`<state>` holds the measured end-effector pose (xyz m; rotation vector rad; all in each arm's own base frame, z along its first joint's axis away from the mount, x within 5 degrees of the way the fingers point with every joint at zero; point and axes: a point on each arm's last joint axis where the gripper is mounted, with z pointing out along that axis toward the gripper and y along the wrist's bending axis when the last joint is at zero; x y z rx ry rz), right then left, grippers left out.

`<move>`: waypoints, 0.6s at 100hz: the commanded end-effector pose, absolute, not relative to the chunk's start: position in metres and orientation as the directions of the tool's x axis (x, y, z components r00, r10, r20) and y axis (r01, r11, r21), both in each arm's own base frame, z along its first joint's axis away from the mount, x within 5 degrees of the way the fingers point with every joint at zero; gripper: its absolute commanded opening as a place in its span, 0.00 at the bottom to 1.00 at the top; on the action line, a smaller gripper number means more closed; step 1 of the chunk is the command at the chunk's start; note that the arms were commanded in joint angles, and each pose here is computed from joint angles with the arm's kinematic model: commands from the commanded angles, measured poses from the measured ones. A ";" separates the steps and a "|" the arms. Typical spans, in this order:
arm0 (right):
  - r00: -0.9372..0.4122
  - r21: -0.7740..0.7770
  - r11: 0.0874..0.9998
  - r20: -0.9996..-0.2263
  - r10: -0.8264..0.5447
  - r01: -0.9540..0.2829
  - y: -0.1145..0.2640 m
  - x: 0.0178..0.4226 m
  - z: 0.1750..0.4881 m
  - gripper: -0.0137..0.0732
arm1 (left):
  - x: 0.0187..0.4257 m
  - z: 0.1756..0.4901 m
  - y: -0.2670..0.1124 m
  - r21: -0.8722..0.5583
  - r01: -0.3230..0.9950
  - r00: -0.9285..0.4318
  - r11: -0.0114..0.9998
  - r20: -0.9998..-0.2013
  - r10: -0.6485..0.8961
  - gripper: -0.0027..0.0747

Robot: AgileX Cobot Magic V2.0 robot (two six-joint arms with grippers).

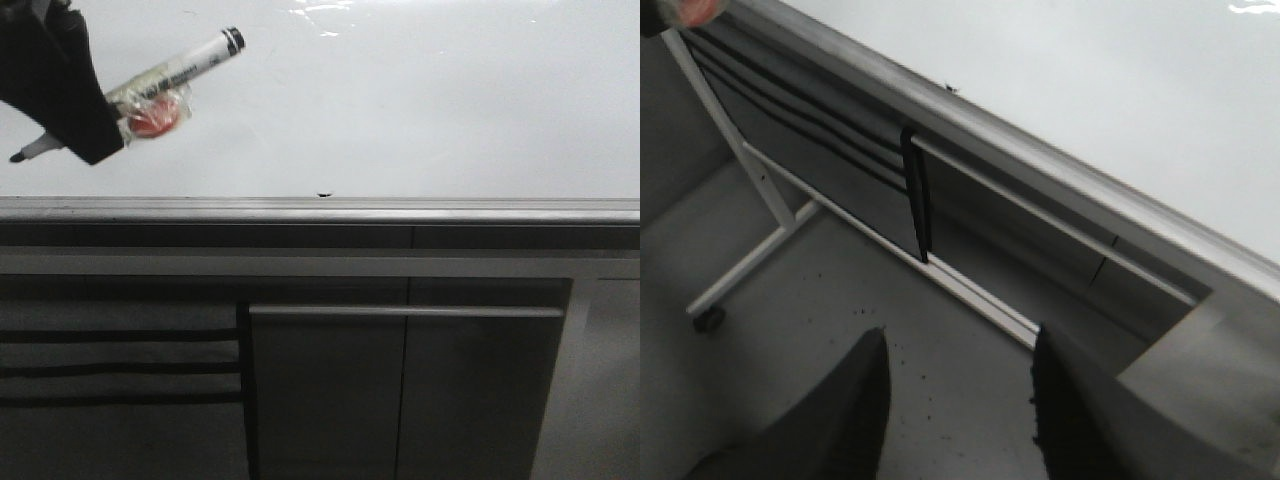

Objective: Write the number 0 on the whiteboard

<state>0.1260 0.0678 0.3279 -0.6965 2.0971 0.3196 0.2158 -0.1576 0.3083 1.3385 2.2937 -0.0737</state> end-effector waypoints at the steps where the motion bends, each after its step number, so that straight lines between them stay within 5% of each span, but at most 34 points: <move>1: -0.419 -0.064 0.787 -0.818 -0.393 -0.613 0.071 0.132 0.342 0.50 | 0.195 0.323 -0.170 0.185 0.875 -0.334 0.447 -0.437 0.835 0.01; 26: -0.422 -0.052 0.590 -0.649 -0.633 -0.806 0.091 0.153 0.339 0.50 | 0.154 0.332 -0.212 0.204 0.954 -0.110 0.218 -0.441 0.891 0.01; 60: -0.011 -0.175 0.207 -0.737 -0.676 -0.963 0.132 0.160 0.366 0.50 | 0.147 0.354 -0.221 0.236 0.958 -0.035 0.162 -0.466 0.884 0.01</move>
